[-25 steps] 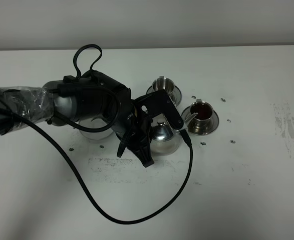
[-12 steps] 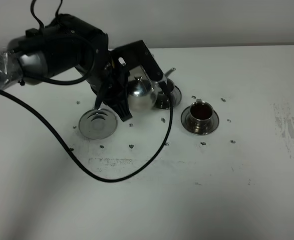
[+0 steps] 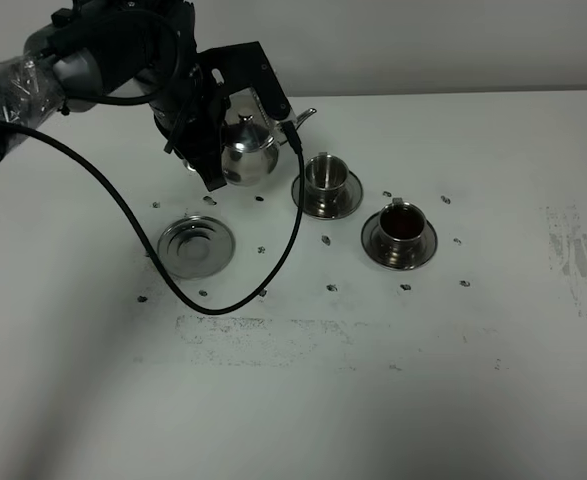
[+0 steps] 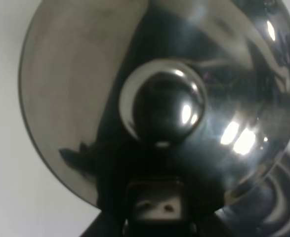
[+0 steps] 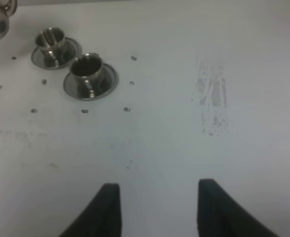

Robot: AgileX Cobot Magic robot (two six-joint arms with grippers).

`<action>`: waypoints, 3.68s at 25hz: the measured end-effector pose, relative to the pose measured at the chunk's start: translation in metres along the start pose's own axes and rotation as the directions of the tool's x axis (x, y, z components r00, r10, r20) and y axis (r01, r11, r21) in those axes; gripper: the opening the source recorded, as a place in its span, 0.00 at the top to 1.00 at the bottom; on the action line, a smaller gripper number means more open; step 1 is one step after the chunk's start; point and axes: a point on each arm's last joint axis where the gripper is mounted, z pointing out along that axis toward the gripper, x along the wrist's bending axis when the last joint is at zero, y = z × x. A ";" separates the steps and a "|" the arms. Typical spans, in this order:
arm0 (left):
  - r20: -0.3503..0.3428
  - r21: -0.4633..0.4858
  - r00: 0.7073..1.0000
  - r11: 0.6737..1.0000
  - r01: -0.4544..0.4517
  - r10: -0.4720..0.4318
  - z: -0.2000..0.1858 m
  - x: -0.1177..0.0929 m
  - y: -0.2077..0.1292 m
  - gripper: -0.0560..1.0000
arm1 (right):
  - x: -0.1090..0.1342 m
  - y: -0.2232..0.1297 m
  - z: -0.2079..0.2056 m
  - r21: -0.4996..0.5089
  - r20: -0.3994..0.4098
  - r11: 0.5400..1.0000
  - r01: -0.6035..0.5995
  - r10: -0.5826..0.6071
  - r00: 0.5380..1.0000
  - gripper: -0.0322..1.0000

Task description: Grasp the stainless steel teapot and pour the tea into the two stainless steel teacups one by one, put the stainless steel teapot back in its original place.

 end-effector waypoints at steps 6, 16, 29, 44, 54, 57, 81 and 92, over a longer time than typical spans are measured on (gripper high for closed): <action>0.002 0.015 0.995 0.994 -0.105 0.104 0.009 0.014 0.007 0.77 | 0.000 0.000 0.000 0.000 0.000 1.000 0.000 0.000 1.000 0.63; -0.075 0.118 0.973 0.971 -0.209 0.219 0.008 0.019 0.010 0.77 | 0.000 0.000 0.000 0.000 0.000 1.000 0.000 0.000 1.000 0.63; -0.063 0.139 0.910 0.907 -0.398 0.410 0.023 0.004 0.027 0.77 | 0.000 0.000 0.000 0.000 0.000 1.000 0.000 0.000 1.000 0.63; -0.113 0.205 0.865 0.864 -0.460 0.488 0.022 0.002 0.033 0.77 | 0.000 0.000 0.000 0.000 0.000 1.000 0.000 0.000 1.000 0.63; -0.120 0.255 0.829 0.824 -0.506 0.546 0.031 0.002 0.035 0.77 | 0.000 0.000 0.000 0.000 0.000 1.000 0.000 0.000 1.000 0.63; -0.137 0.269 0.814 0.812 -0.518 0.564 0.030 0.003 0.036 0.77 | 0.000 0.000 0.000 0.000 0.000 1.000 0.000 0.000 1.000 0.63; -0.193 0.368 0.708 0.719 -0.589 0.679 0.033 -0.002 0.050 0.77 | 0.000 0.000 0.000 0.000 0.000 1.000 0.000 0.000 1.000 0.63; -0.210 0.404 0.662 0.680 -0.612 0.720 0.034 -0.006 0.057 0.77 | 0.000 0.000 0.000 0.000 0.000 1.000 0.000 0.000 1.000 0.63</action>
